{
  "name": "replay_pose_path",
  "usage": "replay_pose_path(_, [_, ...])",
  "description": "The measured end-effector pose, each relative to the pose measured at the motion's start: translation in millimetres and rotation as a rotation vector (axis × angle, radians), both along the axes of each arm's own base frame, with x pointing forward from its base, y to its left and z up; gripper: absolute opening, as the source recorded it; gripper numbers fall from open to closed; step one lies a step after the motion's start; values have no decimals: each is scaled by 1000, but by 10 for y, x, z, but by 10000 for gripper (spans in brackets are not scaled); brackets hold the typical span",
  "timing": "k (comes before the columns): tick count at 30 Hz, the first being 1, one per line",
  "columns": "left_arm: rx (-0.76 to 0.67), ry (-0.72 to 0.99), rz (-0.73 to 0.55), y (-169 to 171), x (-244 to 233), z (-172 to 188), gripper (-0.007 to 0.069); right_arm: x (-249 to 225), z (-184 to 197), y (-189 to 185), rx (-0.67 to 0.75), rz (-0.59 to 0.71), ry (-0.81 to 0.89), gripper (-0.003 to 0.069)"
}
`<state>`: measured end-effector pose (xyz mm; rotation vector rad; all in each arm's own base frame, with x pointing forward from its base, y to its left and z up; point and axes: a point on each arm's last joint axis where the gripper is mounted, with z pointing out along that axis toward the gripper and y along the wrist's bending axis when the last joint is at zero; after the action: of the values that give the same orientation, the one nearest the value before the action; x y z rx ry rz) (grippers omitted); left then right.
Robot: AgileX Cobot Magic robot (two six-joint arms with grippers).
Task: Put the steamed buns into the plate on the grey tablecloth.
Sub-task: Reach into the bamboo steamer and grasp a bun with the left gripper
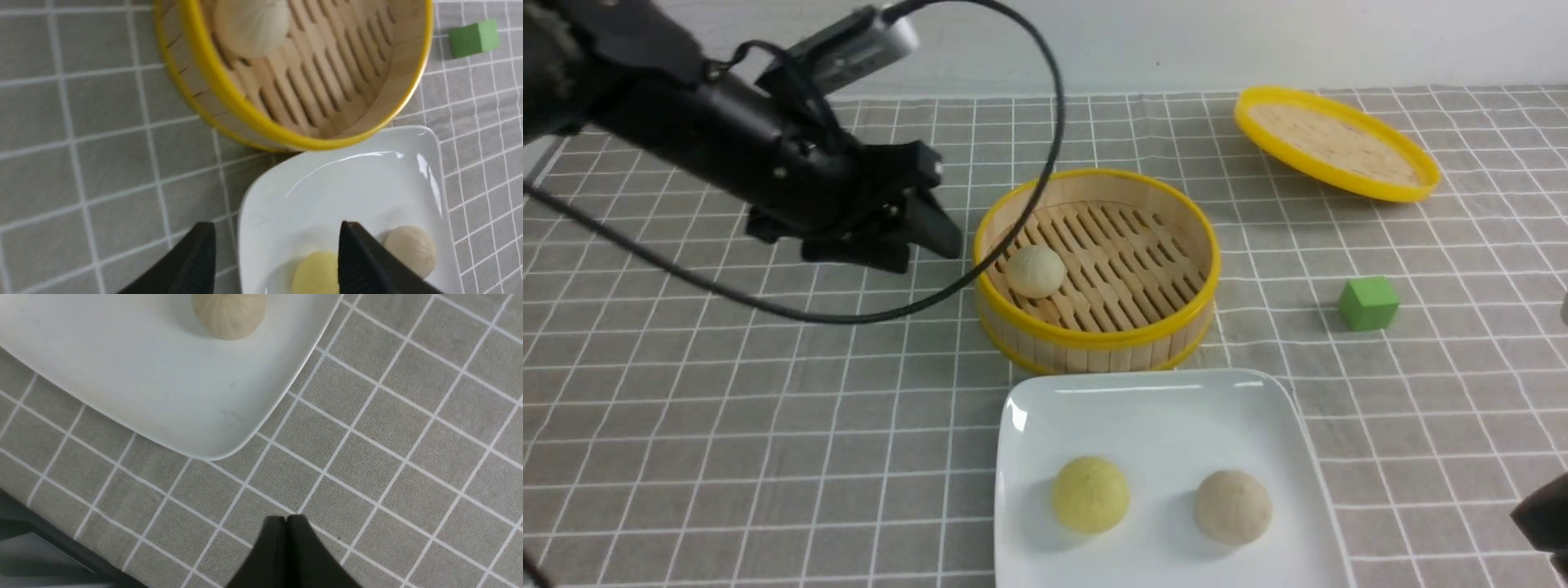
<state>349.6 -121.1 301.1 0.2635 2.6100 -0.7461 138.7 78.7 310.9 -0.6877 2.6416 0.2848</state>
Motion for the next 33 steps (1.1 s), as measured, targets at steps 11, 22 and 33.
replay_pose_path(11, [242,-82,-106,-873,632,-206,431,27,-159,1,8,-13,-32,-6])
replay_pose_path(22, [323,-91,-116,-1076,771,-598,428,35,-149,20,32,-17,-40,3])
replay_pose_path(33, [344,-85,-113,-1118,887,-910,375,37,-145,29,45,-19,-41,10])
